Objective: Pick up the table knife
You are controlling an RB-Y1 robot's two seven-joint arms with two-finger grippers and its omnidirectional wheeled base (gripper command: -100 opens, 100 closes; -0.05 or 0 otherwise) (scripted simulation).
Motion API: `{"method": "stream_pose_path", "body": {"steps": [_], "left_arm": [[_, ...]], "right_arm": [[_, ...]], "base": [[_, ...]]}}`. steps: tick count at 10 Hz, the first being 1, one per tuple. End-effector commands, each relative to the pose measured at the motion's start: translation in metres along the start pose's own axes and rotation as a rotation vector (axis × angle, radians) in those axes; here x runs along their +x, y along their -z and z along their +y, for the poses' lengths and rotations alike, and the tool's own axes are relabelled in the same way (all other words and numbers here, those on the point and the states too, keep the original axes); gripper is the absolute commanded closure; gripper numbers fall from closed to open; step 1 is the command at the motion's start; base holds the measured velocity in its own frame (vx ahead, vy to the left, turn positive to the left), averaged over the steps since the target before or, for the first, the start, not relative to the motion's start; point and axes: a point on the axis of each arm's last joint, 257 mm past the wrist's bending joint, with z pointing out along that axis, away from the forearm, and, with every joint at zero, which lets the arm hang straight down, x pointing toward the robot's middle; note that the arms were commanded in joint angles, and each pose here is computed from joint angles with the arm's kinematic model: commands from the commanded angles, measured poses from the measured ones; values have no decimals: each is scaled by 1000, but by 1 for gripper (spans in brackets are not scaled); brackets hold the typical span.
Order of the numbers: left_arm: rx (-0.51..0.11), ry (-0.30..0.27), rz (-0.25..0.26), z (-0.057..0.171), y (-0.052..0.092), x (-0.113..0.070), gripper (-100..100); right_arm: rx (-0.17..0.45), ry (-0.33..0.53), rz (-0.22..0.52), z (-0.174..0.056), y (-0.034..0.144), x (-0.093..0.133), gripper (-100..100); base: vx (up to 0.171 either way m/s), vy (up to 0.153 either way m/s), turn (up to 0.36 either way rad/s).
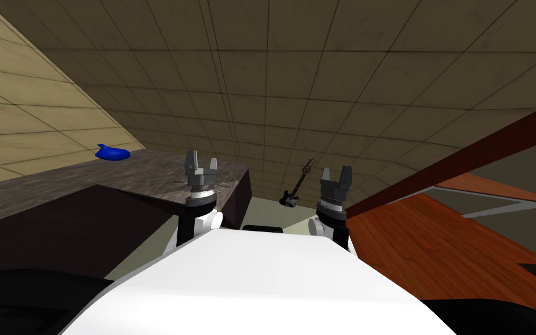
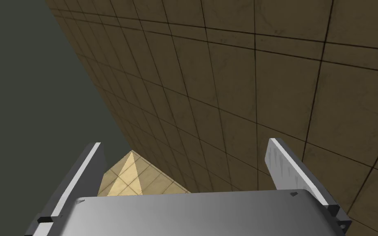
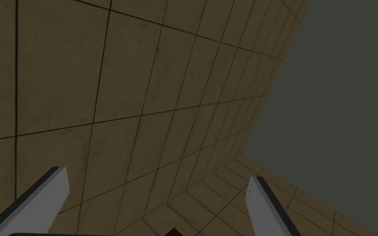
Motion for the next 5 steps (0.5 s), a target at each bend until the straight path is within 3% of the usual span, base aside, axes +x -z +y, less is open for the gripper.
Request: {"method": "stream_pose_path", "body": {"steps": [1, 5], "left_arm": [[-32, -31, 22, 9, 0, -3, -100], [-140, -132, 65, 41, 0, -19, -100]], "right_arm": [[0, 0, 0, 0, 0, 0, 0], [0, 0, 0, 0, 0, 0, 0]], "base": [[24, -14, 36], [71, -43, 47]]}}
